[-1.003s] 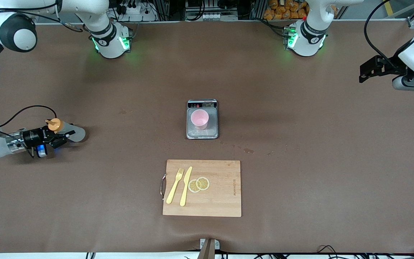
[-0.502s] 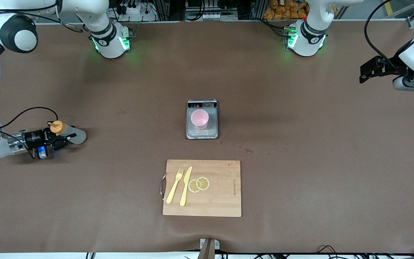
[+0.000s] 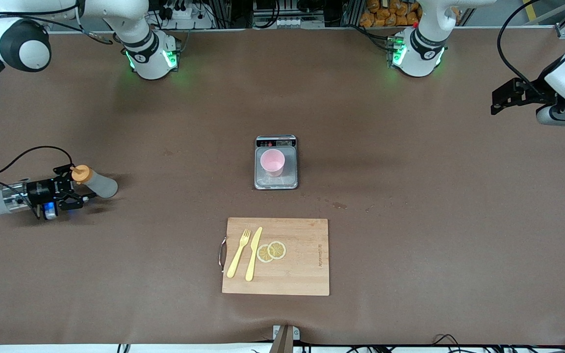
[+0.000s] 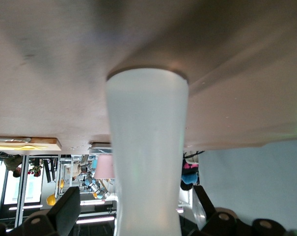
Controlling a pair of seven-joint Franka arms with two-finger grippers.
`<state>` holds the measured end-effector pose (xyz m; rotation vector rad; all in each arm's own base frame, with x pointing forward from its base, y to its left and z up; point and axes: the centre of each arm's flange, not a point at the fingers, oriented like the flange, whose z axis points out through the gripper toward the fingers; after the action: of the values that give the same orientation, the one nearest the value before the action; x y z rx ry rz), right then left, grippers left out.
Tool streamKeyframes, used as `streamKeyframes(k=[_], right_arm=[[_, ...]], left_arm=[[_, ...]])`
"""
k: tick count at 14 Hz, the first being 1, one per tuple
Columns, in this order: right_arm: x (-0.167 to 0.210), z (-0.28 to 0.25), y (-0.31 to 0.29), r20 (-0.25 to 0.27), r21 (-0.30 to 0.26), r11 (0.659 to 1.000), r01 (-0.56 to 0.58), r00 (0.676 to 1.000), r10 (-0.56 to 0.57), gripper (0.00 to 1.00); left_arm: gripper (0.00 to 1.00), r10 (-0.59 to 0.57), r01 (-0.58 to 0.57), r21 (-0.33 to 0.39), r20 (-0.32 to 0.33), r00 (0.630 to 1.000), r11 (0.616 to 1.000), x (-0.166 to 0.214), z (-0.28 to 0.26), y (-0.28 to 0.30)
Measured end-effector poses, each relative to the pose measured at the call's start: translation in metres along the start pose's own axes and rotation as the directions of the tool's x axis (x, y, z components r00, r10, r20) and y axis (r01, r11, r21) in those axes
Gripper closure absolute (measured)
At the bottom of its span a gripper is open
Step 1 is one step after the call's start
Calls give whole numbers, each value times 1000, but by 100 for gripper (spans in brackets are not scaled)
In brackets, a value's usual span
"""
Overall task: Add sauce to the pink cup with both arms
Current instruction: 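Lower the bottle upright onto the table and open the right gripper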
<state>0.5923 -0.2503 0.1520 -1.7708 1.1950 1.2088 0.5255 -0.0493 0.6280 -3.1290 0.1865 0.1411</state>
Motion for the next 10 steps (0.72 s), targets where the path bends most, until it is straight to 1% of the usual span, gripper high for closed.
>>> streamKeyframes(k=[3, 5, 6, 7, 9, 10], right_arm=[[-34, -31, -12, -79, 2, 999, 44, 996, -44, 0], [-63, -51, -19, -145, -17, 997, 74, 987, -76, 0], [-80, -59, -23, -181, -34, 996, 88, 979, -93, 0], [-97, -65, -29, -220, -62, 993, 99, 969, -110, 0], [-137, -63, -50, -304, -151, 982, 115, 940, -156, 0], [-160, -58, -64, -335, -190, 973, 128, 923, -187, 0]], left_arm=[[0, 0, 0, 0, 0, 1000, 1000, 0, 0, 0], [0, 0, 0, 0, 0, 1000, 1000, 0, 0, 0], [0, 0, 0, 0, -1, 1000, 1000, 0, 0, 0], [0, 0, 0, 0, -1, 1000, 1000, 0, 0, 0], [0, 0, 0, 0, -2, 1000, 1000, 0, 0, 0], [0, 0, 0, 0, -2, 1000, 1000, 0, 0, 0]])
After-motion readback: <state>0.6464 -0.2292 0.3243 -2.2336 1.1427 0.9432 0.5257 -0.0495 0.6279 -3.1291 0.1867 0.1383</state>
